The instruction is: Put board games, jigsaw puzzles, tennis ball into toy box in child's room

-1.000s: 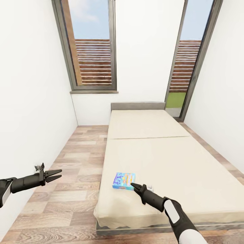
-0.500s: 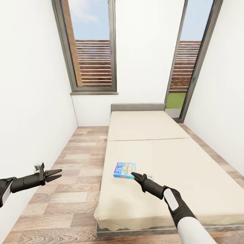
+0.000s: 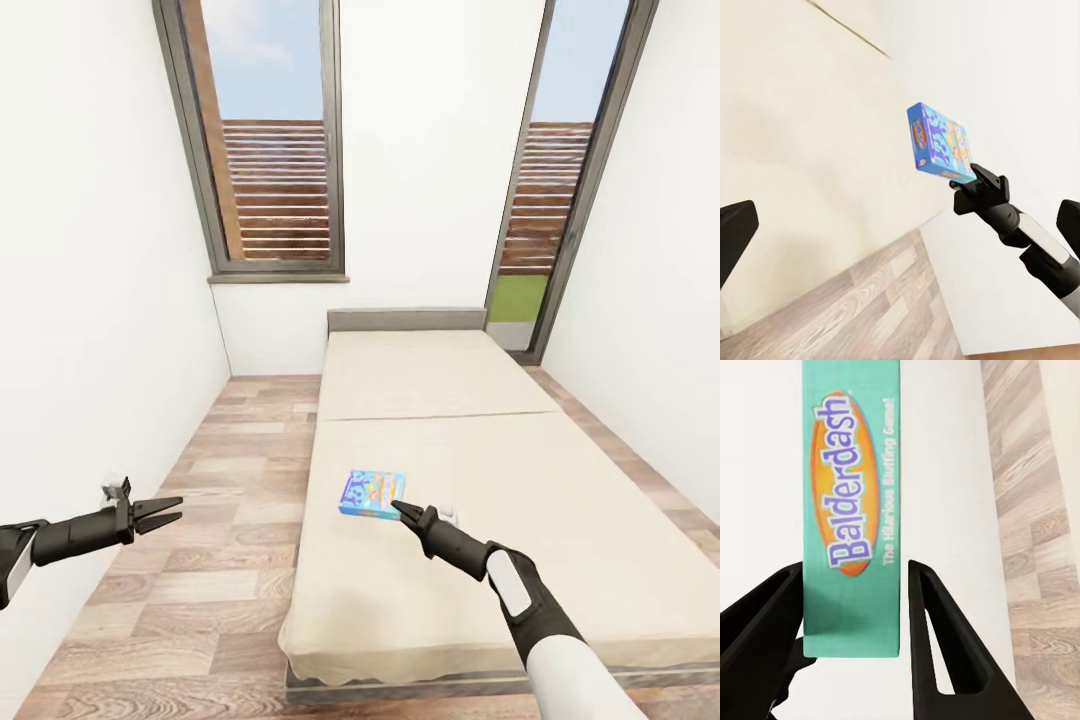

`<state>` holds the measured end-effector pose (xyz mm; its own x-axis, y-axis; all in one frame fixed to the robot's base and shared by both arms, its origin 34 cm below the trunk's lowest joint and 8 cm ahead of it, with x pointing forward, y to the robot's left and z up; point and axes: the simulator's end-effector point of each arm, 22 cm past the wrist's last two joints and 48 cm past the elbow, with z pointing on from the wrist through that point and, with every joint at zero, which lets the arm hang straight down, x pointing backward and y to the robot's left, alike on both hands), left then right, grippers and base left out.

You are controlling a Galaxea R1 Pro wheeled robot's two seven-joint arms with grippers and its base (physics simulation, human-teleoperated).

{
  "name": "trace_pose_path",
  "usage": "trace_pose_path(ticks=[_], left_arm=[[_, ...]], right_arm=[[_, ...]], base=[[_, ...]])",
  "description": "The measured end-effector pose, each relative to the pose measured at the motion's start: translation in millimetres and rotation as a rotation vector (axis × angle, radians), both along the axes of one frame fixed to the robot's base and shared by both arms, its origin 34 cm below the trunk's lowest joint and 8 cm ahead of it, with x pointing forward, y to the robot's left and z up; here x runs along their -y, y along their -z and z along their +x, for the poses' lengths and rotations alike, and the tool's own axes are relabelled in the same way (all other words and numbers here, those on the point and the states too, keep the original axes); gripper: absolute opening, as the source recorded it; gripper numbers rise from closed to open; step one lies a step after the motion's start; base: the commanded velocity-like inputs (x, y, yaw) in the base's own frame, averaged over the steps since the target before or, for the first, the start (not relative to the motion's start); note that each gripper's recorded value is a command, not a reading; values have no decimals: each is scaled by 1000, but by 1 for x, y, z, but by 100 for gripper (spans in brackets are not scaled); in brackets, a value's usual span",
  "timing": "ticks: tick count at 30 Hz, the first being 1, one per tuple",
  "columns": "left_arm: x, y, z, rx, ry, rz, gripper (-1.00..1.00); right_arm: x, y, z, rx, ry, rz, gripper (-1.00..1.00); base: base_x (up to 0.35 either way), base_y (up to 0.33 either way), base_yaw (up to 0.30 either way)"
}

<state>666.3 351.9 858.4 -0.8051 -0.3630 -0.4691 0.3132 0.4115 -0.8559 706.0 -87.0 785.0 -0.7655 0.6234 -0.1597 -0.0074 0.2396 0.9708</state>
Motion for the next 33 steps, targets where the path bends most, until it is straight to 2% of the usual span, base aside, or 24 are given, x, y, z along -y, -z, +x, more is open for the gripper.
trace_pose_path(ticks=[4, 7, 11, 22, 29, 33], left_arm=[[0, -10, 2, 5, 1, 3, 100], [0, -20, 4, -16, -5, -9, 100], [2, -35, 9, -22, -5, -13, 100], [3, -60, 11, -21, -3, -9, 100], [22, -66, 11, -31, 32, -16, 100], [26, -68, 9, -40, 46, -10, 100]], right_arm=[[1, -25, 2, 56, -3, 42, -100], [2, -52, 3, 122, -10, 91, -100], [3, -66, 3, 148, -14, 106, -100], [9, -87, 4, 165, -14, 108, -100], [10, -97, 4, 165, -12, 102, -100], [13, -103, 5, 167, -10, 99, -100]], base=[[0, 0, 0], [0, 0, 0], [0, 0, 0], [0, 0, 0], [0, 0, 0], [-87, 0, 0]])
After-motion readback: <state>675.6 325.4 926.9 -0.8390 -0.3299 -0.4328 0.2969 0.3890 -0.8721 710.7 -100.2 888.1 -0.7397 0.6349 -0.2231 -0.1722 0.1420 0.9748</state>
